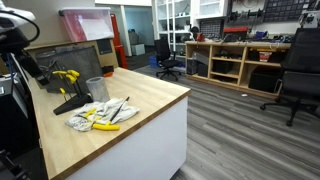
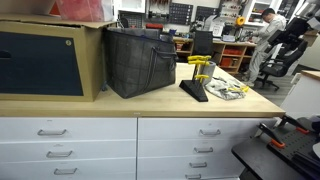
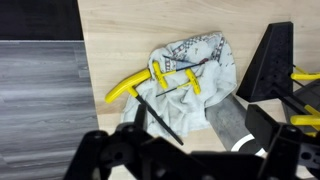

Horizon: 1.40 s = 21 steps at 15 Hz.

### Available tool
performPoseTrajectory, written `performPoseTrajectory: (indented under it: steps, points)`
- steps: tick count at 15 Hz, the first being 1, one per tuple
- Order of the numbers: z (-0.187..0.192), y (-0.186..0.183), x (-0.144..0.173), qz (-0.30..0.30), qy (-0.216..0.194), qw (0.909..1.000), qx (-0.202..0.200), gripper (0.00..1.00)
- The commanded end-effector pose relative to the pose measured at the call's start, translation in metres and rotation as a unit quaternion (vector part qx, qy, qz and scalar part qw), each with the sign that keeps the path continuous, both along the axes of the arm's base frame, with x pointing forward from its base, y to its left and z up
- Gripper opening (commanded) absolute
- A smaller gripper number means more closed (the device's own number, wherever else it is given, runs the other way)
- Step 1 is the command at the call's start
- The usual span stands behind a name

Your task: Take the two yellow objects off of the stand

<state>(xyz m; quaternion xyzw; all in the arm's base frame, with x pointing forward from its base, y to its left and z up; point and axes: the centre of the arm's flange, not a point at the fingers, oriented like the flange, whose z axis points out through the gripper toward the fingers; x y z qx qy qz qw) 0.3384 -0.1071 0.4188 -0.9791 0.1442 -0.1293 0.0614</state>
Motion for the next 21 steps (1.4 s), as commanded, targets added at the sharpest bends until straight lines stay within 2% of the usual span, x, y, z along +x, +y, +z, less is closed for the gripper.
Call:
performPoseTrajectory:
  steps: [1,5,11,17,21]
  points:
    - [-0.012,0.032,-0.009,-0.04,0.007,0.9991,0.016,1.0]
    - [-0.011,0.048,-0.007,-0.089,0.022,0.9956,0.022,1.0]
    - [-0.031,0.075,0.002,-0.145,0.032,0.9881,0.04,1.0]
    - [-0.05,0.119,0.021,-0.161,0.046,0.9843,0.054,1.0]
    - [-0.062,0.153,0.035,-0.19,0.034,0.9793,0.061,1.0]
